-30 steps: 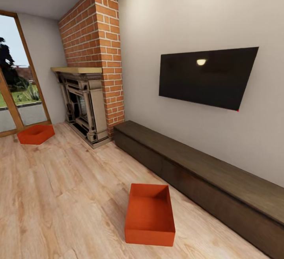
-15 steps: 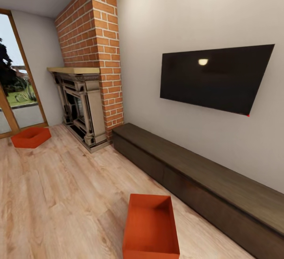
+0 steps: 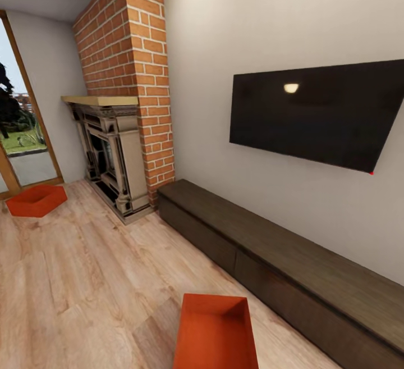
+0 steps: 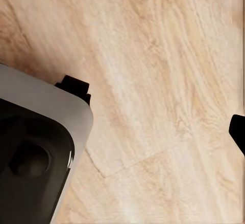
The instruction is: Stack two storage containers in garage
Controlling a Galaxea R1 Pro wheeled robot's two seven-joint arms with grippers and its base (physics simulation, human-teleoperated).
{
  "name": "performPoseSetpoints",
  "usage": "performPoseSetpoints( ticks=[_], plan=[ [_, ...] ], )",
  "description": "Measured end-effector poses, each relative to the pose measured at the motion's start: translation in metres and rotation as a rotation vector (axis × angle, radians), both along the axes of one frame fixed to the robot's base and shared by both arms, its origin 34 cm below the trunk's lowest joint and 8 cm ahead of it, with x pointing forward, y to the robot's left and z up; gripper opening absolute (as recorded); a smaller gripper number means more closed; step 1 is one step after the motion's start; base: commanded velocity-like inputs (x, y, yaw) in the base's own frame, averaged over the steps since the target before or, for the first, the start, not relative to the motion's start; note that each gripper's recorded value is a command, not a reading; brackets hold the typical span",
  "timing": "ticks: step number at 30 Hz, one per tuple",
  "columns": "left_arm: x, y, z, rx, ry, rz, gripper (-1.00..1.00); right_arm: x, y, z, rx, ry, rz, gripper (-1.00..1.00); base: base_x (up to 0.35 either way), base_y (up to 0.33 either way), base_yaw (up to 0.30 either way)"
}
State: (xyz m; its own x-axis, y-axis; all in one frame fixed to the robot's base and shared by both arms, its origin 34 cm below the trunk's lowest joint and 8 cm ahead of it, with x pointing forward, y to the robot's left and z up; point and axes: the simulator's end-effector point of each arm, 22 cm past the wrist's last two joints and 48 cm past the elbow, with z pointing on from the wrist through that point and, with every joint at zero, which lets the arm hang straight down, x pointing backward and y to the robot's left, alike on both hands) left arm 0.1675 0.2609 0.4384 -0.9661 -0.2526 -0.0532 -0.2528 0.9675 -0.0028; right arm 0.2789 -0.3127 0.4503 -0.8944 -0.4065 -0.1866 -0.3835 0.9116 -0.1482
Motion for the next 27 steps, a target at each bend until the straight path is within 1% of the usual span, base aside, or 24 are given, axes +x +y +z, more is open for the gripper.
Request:
performPoseSetpoints(
  ticks=[5,18,27],
  plan=[
    [0.0012,0.0003,0.0,0.001,-0.004,-0.001,1.0,0.0,0.0016,-0.0003,0.002,0.0,-0.004,1.0,0.162,0.0,-0.088],
    [0.0076,0.0007,0.0003,0.002,-0.018,-0.001,1.0,0.0002,0.0018,-0.0003,0.003,-0.001,-0.013,1.0,0.01,0.0,-0.223],
    [0.0079,0.0006,0.0004,0.002,-0.019,0.002,1.0,0.0002,-0.0019,0.0,-0.001,-0.001,-0.01,1.0,0.0,0.0,-0.042]
  ],
)
